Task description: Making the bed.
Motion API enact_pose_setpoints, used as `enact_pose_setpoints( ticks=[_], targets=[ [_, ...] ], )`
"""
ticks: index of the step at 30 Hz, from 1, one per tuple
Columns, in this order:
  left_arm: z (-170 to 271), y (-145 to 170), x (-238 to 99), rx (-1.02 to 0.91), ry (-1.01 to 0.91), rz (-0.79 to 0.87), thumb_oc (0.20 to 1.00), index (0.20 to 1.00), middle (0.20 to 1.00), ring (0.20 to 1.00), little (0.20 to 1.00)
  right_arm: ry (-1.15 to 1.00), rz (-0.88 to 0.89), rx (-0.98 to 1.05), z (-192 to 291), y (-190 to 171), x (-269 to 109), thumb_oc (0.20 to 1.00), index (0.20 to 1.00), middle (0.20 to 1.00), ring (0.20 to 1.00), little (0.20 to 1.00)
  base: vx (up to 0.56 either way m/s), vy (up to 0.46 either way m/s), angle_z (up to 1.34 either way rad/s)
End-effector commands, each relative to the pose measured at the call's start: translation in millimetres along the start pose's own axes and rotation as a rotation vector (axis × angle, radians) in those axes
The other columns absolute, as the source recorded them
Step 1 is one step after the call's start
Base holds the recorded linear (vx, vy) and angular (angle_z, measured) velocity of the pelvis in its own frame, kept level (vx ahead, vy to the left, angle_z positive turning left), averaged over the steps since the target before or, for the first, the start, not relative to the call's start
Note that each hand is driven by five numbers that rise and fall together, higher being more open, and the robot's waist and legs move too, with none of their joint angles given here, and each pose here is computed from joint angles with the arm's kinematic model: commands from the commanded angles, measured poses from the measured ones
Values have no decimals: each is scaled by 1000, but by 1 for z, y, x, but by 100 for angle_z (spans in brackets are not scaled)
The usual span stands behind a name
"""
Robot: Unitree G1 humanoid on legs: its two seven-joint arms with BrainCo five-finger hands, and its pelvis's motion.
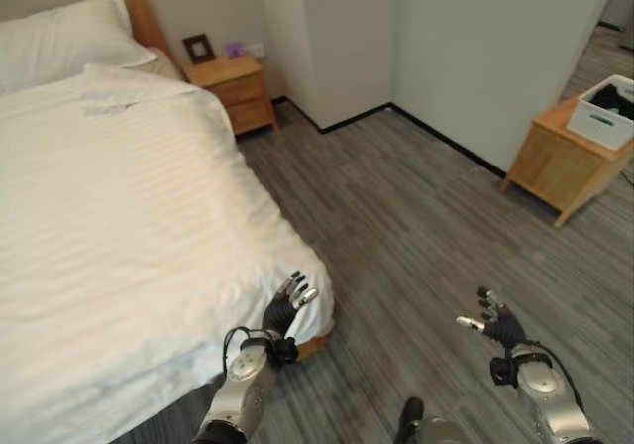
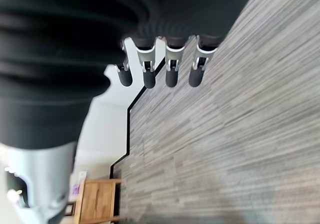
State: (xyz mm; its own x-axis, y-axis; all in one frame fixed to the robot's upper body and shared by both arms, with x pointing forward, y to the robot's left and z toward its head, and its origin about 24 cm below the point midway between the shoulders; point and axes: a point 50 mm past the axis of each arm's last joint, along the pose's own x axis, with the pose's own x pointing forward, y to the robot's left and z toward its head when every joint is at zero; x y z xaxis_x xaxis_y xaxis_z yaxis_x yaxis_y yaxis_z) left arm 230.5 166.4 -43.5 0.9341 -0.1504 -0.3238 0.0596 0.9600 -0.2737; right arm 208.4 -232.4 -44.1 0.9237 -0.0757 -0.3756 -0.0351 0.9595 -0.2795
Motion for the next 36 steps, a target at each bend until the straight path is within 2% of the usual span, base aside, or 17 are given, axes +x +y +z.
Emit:
enact_pose_setpoints(
  ticks=[1,8,15,23,27,36],
  targets=[
    [30,-23,6,-56,-161,-79,1000,1000,1000,1000,1000,-111,78,-49,23,16,8,1000,1000,1000,1000,1000,66,-348,-49],
    [27,-31,4,-117,-173,-57,1000,1000,1000,1000,1000,-221,169,-153,54,39,19,1000,1000,1000,1000,1000,101,-121,-146],
    [18,-35,5,-120,-137,-46,1000,1000,1000,1000,1000,-290,157,-185,73,38,26,1000,1000,1000,1000,1000,318,68,-28],
    [22,-22,3,-61,-132,-10,1000,1000,1000,1000,1000,-351,146,-229,86,43,26,1000,1000,1000,1000,1000,464,166,-37],
    [47,1,3,-1,-213,67,1000,1000,1000,1000,1000,-441,147,-258,111,52,29,1000,1000,1000,1000,1000,297,150,0],
    [51,23,-10,9,-251,153,1000,1000,1000,1000,1000,-563,195,-314,135,60,19,1000,1000,1000,1000,1000,310,-10,94]
  ],
)
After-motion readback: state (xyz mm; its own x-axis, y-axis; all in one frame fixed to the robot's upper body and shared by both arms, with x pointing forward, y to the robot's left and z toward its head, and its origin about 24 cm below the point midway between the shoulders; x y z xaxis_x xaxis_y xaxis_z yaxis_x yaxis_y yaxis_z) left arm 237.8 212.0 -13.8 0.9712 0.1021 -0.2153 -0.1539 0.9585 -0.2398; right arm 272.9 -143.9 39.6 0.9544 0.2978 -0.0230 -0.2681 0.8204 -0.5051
